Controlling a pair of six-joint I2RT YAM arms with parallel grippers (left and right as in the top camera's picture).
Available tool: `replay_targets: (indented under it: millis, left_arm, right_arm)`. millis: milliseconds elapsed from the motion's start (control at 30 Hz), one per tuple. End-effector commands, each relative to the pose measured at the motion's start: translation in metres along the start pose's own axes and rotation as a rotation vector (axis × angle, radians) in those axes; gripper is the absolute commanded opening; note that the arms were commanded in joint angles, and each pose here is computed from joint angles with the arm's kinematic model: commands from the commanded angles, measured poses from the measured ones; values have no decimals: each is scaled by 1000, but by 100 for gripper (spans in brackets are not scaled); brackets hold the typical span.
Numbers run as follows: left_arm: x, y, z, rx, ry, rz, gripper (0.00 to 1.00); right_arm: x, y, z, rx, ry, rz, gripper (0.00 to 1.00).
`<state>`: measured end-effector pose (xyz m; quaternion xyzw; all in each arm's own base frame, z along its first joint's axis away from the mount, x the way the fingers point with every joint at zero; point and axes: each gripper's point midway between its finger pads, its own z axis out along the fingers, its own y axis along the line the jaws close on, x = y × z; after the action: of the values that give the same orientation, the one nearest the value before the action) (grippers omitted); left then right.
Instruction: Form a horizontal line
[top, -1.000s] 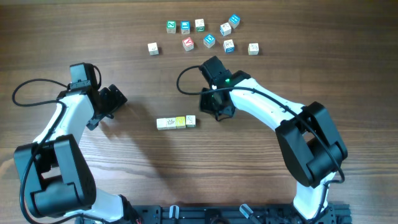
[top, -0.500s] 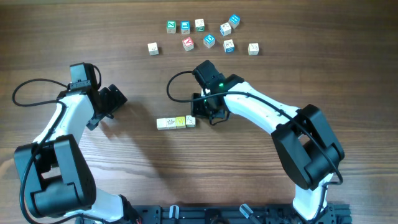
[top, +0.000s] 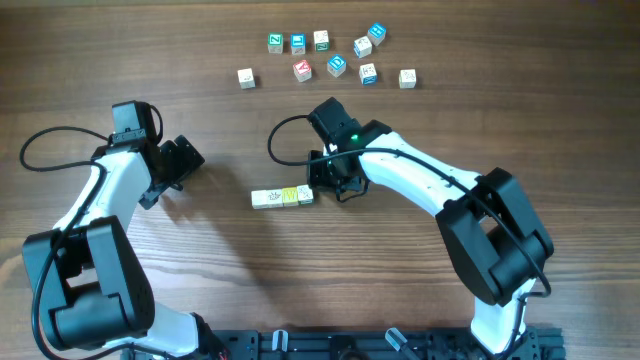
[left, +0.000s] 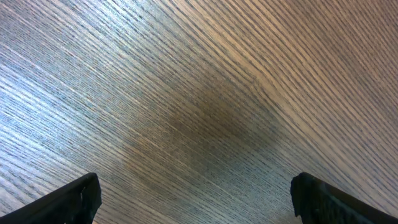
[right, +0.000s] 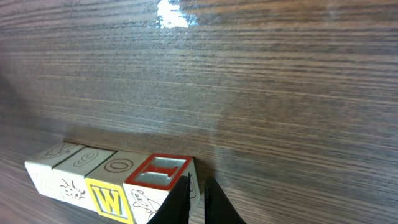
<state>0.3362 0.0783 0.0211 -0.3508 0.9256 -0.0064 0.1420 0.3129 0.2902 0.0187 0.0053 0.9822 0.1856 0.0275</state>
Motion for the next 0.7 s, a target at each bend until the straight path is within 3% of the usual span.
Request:
replay_targets:
  millis: [0,67,167,200,667]
  left_arm:
    - [-4,-1,0,0,-7,10,100]
    - [-4,-1,0,0,-8,10,100]
    - [-4,-1,0,0,-7,10,100]
    - [-4,-1,0,0,-7,10,100]
    - [-4,-1,0,0,-8,10,100]
  right_arm:
    - [-38,-10,-17,-17,-70,-68,36]
    - [-57,-20,-27,-20,-109,-81,71]
    - [-88,-45,-39,-1,-191,-43,96]
    - [-99,-64,-45,15,-210,6,100]
    - [-113,-76,-52,10,-247,35,100]
